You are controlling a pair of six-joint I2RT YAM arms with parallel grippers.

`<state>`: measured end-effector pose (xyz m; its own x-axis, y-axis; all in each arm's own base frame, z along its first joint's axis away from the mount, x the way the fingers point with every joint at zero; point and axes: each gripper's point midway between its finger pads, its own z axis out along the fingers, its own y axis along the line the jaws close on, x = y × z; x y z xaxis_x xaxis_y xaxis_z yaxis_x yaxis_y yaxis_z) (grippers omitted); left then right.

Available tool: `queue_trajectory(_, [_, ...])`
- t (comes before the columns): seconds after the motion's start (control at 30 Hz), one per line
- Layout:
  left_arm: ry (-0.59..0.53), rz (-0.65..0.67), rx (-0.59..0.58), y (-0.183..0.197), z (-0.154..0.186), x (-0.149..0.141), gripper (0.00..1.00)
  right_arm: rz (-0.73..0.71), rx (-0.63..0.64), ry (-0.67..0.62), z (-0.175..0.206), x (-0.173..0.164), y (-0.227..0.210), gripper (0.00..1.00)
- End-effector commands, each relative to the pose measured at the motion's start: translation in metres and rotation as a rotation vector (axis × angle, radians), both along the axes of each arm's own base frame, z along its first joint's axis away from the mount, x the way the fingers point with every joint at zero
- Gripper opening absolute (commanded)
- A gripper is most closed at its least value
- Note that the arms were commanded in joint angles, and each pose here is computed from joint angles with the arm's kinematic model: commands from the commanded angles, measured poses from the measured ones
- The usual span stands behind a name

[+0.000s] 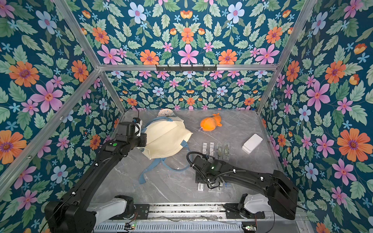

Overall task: Take out the compass set from the canvas bag
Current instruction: Place the compass set at the center of the board, then pick up the canvas bag from the center of the board.

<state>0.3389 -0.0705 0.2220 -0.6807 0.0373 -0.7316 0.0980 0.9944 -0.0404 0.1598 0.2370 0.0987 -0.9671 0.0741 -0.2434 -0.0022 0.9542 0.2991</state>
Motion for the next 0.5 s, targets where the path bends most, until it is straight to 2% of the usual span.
queue_trajectory(0.0, [0.032, 0.025, -0.087, -0.003, 0.004, 0.002, 0.0, -0.002, 0.033, -0.103, 0.035, 0.014, 0.001, 0.54])
queue_trajectory(0.17, [0.068, 0.037, -0.238, -0.016, 0.013, 0.006, 0.0, -0.076, 0.346, -0.217, 0.091, 0.048, 0.049, 0.56])
queue_trajectory(0.33, [0.053, 0.042, -0.345, -0.025, 0.021, 0.007, 0.0, -0.26, 0.712, -0.226, 0.098, 0.086, 0.064, 0.57])
queue_trajectory(0.37, [0.053, 0.043, -0.352, -0.026, 0.021, 0.008, 0.0, -0.277, 0.759, -0.23, 0.097, 0.095, 0.067, 0.58])
queue_trajectory(0.47, [0.06, 0.047, -0.355, -0.026, 0.018, 0.007, 0.0, -0.297, 0.773, -0.208, 0.084, 0.114, 0.079, 0.58])
